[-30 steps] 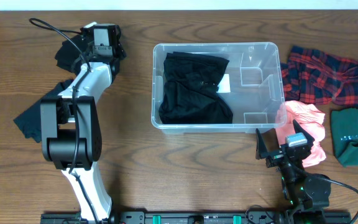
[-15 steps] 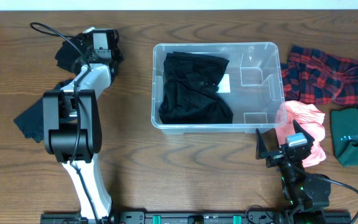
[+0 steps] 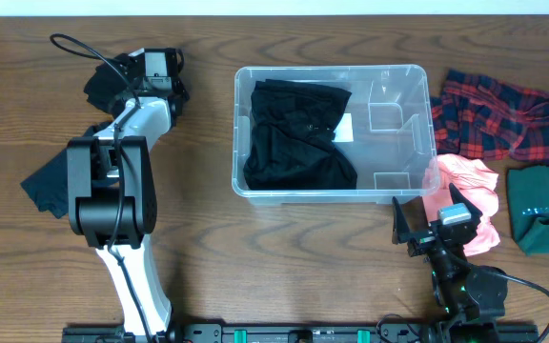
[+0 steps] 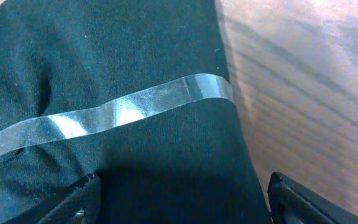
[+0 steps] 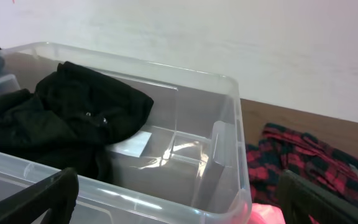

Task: Pack container
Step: 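Move the left gripper to the taped black roll and grasp it, then lift the taped black roll and carry it over the container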

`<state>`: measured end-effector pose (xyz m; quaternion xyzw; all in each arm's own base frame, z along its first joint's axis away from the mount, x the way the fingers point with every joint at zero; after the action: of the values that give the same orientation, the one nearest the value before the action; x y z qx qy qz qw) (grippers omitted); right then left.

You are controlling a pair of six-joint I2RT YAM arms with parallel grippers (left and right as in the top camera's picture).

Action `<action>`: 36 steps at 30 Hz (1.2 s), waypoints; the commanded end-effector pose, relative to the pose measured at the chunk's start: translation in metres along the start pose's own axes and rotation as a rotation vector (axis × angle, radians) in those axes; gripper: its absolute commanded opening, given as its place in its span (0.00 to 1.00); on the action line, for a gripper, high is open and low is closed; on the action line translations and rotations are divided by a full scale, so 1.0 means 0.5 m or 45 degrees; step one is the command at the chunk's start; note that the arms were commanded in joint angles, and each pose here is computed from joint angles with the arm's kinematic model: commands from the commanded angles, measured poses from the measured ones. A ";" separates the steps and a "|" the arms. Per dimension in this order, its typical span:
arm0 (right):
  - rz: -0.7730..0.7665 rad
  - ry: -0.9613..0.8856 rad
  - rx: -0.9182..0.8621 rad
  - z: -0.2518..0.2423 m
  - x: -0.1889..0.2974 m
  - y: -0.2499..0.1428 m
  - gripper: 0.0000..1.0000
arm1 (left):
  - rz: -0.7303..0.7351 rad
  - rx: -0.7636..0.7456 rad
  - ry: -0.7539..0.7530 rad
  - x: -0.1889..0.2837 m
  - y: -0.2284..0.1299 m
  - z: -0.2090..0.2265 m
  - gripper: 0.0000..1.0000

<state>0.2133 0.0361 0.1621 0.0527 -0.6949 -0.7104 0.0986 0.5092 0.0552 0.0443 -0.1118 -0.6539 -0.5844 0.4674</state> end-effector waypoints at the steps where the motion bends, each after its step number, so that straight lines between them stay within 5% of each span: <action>1: 0.000 -0.021 0.011 -0.006 0.001 -0.001 0.99 | 0.097 -0.037 0.040 -0.018 -0.046 0.014 0.86; 10: 0.000 -0.021 0.011 -0.006 0.001 -0.001 0.99 | 0.234 -0.123 0.083 -0.011 -0.092 0.032 0.85; 19: 0.000 -0.021 0.011 -0.006 0.001 -0.001 0.99 | 0.263 -0.137 0.093 -0.009 -0.102 0.037 0.44; 24: 0.000 -0.021 0.011 -0.006 0.001 -0.001 0.99 | 0.252 -0.186 0.083 -0.003 -0.093 0.037 0.08; 36: 0.000 -0.021 0.011 -0.006 0.001 -0.001 0.99 | 0.002 -0.210 -0.030 0.187 0.072 0.059 0.06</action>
<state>0.2133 0.0361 0.1621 0.0527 -0.6950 -0.7103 0.0986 0.4676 0.0560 0.0818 -0.1854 -0.5797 -0.6193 0.4961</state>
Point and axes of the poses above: each gripper's point midway between its finger pads, its own x axis back along the fingers, its own z axis along the line the jaws close on, y = z × x, the point moved 3 cm from there along x, back along the fingers, and after that the axes turned 6 degrees about -x, right-handed, at the moved point
